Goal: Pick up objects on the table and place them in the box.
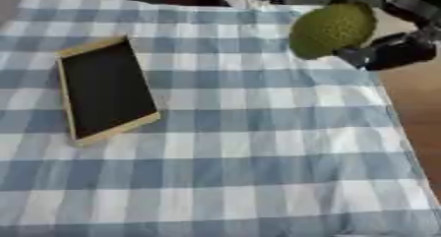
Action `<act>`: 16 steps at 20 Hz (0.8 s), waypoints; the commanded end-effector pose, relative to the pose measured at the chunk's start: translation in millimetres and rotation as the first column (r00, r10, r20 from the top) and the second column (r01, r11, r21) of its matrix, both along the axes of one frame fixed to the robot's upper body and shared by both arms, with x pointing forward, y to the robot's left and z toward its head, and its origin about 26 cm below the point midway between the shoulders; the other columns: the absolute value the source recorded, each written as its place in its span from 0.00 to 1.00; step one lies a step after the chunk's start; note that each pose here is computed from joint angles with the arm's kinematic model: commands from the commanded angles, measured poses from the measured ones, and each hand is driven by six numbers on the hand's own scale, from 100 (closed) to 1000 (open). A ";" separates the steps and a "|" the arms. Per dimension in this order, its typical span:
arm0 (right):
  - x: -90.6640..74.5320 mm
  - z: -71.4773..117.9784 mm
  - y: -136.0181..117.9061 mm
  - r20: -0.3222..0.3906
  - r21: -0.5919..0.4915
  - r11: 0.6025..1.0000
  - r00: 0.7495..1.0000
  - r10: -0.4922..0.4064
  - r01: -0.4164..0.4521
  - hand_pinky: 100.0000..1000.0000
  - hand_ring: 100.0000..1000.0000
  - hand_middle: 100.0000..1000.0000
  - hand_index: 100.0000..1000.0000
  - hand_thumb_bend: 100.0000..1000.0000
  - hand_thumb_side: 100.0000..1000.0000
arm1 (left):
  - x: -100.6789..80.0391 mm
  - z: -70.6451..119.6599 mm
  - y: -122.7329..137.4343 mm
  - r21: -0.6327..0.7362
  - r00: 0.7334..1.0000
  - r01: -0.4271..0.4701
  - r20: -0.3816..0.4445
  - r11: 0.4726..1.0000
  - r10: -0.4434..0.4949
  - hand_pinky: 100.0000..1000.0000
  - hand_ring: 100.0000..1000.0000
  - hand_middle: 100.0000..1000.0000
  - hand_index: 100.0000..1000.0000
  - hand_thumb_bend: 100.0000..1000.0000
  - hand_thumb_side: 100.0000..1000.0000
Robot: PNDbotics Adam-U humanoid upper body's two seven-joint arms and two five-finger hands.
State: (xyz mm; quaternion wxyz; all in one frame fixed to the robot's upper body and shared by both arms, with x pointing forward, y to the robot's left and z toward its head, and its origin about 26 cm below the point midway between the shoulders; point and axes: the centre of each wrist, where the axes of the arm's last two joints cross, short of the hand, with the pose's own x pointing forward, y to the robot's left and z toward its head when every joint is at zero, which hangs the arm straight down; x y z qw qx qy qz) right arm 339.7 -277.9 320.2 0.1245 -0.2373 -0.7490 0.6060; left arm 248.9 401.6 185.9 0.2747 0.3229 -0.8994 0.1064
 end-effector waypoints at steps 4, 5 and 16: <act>22.0 13.0 85.2 0.065 0.038 0.994 0.993 0.095 -0.098 0.66 0.56 0.49 0.59 0.01 0.00 | 0.1 9.3 -2.8 0.021 0.999 0.023 0.025 1.000 -0.024 0.63 0.46 0.71 0.83 0.00 0.45; 25.8 12.3 99.9 0.070 0.054 0.993 0.992 0.100 -0.104 0.66 0.56 0.49 0.59 0.02 0.00 | 0.6 9.4 -3.4 0.020 0.999 0.027 0.027 0.999 -0.028 0.63 0.46 0.71 0.83 0.00 0.45; 69.7 -38.1 211.9 0.038 0.123 0.991 0.999 0.040 -0.044 0.67 0.55 0.49 0.59 0.00 0.00 | 6.1 12.6 -9.8 0.007 0.996 0.071 0.048 0.997 -0.071 0.63 0.46 0.71 0.83 0.00 0.45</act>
